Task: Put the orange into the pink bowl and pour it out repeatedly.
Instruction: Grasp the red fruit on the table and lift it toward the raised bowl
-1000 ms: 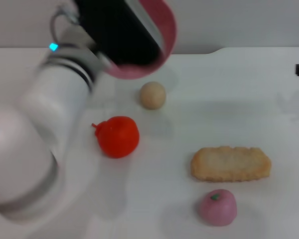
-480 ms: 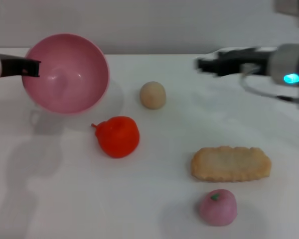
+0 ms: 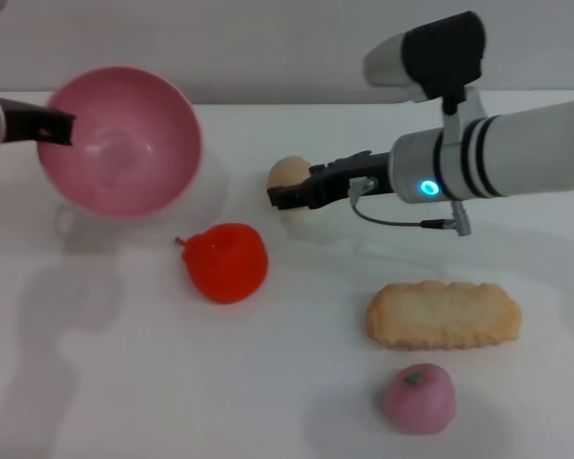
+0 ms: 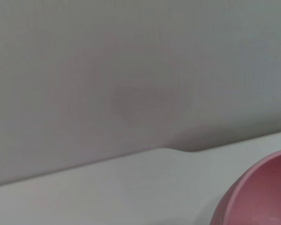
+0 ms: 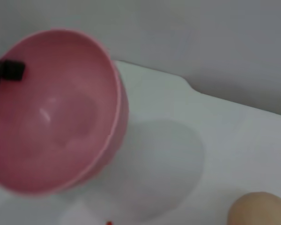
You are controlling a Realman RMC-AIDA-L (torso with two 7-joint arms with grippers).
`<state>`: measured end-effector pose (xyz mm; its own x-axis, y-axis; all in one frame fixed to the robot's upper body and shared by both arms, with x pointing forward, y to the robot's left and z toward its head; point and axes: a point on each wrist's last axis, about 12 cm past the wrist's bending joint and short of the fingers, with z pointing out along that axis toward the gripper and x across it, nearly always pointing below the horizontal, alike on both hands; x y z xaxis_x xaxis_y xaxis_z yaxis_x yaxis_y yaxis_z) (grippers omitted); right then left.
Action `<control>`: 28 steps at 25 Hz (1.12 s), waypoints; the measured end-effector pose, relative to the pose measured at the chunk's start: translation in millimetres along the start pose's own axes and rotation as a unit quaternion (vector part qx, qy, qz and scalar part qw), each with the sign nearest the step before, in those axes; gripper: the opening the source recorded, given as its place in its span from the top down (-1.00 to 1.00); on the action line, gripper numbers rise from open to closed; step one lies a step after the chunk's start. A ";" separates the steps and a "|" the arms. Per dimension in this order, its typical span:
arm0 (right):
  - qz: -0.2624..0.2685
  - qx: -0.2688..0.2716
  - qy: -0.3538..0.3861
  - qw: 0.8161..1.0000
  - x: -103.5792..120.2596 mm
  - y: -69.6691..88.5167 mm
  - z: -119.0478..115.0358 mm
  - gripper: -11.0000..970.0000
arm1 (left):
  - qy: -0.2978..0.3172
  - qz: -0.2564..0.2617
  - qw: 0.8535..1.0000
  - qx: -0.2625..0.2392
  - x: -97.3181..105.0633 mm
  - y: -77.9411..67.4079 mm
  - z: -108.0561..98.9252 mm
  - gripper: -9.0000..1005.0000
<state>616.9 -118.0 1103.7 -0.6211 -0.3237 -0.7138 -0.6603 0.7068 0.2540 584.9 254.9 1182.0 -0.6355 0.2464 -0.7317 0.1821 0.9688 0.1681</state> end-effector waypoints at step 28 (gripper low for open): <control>0.050 -0.055 0.029 0.997 -12.1 29.0 31.0 -0.51 | -0.008 0.023 0.999 -0.026 -21.6 9.8 10.3 0.89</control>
<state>618.4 -74.1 1099.4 -0.7074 -0.2932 -0.6431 -0.6340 0.6654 0.3940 608.1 258.8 1192.6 -0.6151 0.2899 -0.7332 0.1702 0.9569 0.2355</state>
